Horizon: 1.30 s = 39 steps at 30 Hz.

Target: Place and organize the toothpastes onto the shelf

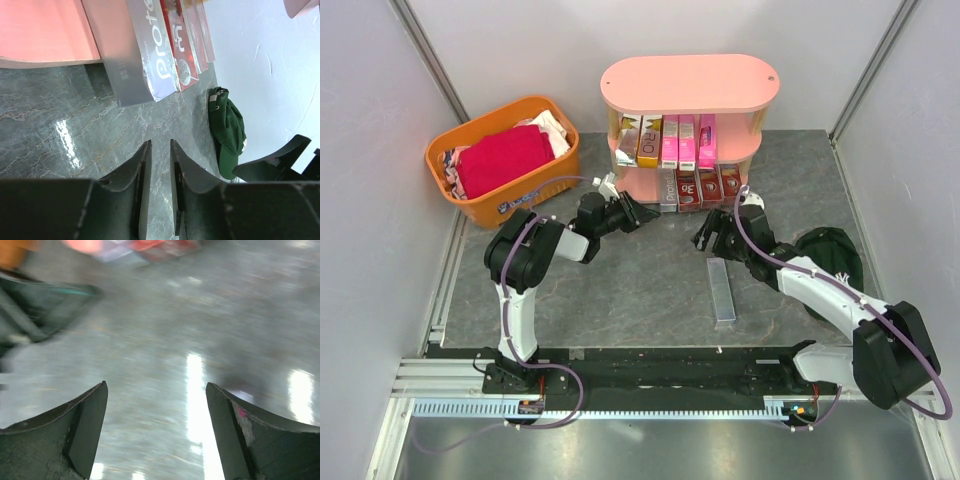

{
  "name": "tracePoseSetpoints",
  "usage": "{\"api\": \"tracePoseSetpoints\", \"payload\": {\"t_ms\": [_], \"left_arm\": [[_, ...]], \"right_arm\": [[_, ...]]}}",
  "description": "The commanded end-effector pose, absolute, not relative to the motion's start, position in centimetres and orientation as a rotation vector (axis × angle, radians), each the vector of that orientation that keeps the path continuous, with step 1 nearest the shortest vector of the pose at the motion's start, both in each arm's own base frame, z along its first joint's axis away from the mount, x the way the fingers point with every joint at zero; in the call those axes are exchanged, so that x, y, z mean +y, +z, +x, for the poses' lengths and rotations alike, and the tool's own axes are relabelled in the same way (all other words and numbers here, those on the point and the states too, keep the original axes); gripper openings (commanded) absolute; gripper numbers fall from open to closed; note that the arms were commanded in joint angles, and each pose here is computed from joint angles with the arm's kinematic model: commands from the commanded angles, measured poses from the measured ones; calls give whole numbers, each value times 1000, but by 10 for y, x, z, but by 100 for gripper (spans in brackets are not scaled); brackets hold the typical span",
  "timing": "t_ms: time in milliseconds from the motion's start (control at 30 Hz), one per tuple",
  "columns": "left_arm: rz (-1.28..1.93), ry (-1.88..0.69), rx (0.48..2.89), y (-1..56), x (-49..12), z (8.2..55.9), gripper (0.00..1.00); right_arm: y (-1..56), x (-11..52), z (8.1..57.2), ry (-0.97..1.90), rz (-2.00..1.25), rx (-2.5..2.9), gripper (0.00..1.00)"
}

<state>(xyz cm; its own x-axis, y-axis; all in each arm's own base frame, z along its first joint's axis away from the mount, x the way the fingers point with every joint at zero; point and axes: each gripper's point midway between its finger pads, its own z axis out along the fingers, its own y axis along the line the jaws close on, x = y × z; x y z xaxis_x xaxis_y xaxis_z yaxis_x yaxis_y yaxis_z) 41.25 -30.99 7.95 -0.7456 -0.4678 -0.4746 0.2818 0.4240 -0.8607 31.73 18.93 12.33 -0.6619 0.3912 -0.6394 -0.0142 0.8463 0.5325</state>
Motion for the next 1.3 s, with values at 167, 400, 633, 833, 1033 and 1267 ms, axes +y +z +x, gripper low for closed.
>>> {"api": "tracePoseSetpoints", "payload": {"t_ms": [167,400,633,833,1033,1267], "left_arm": [[-68,-1352,1906,112,-309,413,35],[-46,-1347,1892,127,-307,410,38],[-37,-1360,1894,129,-309,409,41],[-10,-1339,1877,143,-305,406,56],[17,-1307,1841,169,-299,400,73],[98,-1322,1782,206,-309,386,75]], "right_arm": [[63,128,273,186,169,2501,87],[41,137,263,200,100,2590,86],[27,152,259,160,17,2626,65],[34,156,265,181,33,2594,37],[78,174,289,290,68,2468,28],[134,191,322,485,184,2312,21]]}}
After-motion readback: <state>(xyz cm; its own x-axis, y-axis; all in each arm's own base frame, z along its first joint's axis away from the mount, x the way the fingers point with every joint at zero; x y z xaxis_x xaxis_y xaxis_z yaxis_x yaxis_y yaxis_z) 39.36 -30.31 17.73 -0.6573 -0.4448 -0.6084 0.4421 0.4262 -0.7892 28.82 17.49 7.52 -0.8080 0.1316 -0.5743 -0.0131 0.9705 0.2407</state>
